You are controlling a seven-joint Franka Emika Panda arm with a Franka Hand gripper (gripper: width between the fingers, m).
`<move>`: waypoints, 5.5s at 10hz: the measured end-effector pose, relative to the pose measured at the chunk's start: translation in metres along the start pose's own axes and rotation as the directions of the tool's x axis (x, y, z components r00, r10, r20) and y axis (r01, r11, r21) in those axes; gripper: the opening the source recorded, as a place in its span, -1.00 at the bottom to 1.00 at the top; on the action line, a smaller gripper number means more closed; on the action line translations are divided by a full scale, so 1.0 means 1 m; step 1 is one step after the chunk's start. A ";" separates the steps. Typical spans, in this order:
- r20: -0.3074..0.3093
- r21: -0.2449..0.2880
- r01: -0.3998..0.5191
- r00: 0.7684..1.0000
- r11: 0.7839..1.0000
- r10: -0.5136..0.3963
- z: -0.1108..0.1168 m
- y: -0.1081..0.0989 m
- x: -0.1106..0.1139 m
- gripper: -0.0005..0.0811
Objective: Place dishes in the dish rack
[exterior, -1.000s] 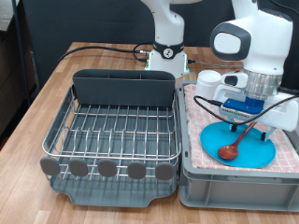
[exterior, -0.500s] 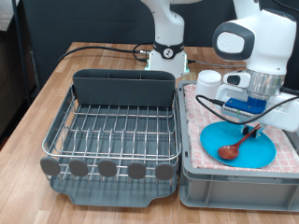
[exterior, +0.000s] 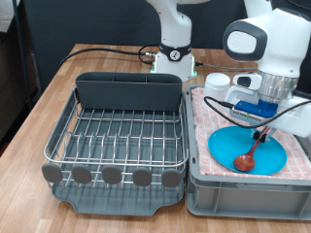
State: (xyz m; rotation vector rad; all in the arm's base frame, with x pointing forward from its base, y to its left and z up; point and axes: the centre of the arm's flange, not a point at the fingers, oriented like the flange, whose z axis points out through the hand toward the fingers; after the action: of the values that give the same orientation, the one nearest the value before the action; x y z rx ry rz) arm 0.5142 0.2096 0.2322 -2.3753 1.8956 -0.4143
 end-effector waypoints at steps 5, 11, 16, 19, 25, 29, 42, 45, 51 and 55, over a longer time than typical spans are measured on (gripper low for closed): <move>0.037 0.003 -0.002 0.999 1.000 0.002 -0.039 -0.013 0.011 -0.76; 0.101 -0.085 -0.065 0.992 0.994 0.074 -0.090 0.008 0.042 -0.76; 0.052 -0.094 -0.231 0.970 0.968 0.236 -0.095 0.023 0.061 -0.76; -0.003 -0.128 -0.382 0.923 0.915 0.385 -0.101 0.049 0.091 -0.76; -0.114 -0.133 -0.694 0.720 0.708 0.684 -0.112 0.107 0.144 -0.76; -0.118 -0.129 -0.728 0.686 0.674 0.718 -0.117 0.127 0.154 -0.76; -0.031 -0.320 -0.822 0.506 0.471 0.862 -0.111 0.204 0.214 -0.76; 0.073 -0.391 -0.790 0.486 0.473 0.871 -0.103 0.220 0.244 -0.76; 0.151 -0.444 -0.747 0.482 0.495 0.863 -0.082 0.241 0.273 -0.76; 0.123 -0.405 -0.766 0.495 0.499 0.860 -0.070 0.239 0.277 -0.14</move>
State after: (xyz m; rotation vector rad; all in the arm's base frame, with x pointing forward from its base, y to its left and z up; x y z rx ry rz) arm 0.3255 -0.1064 0.2909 -1.1707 2.7269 0.3490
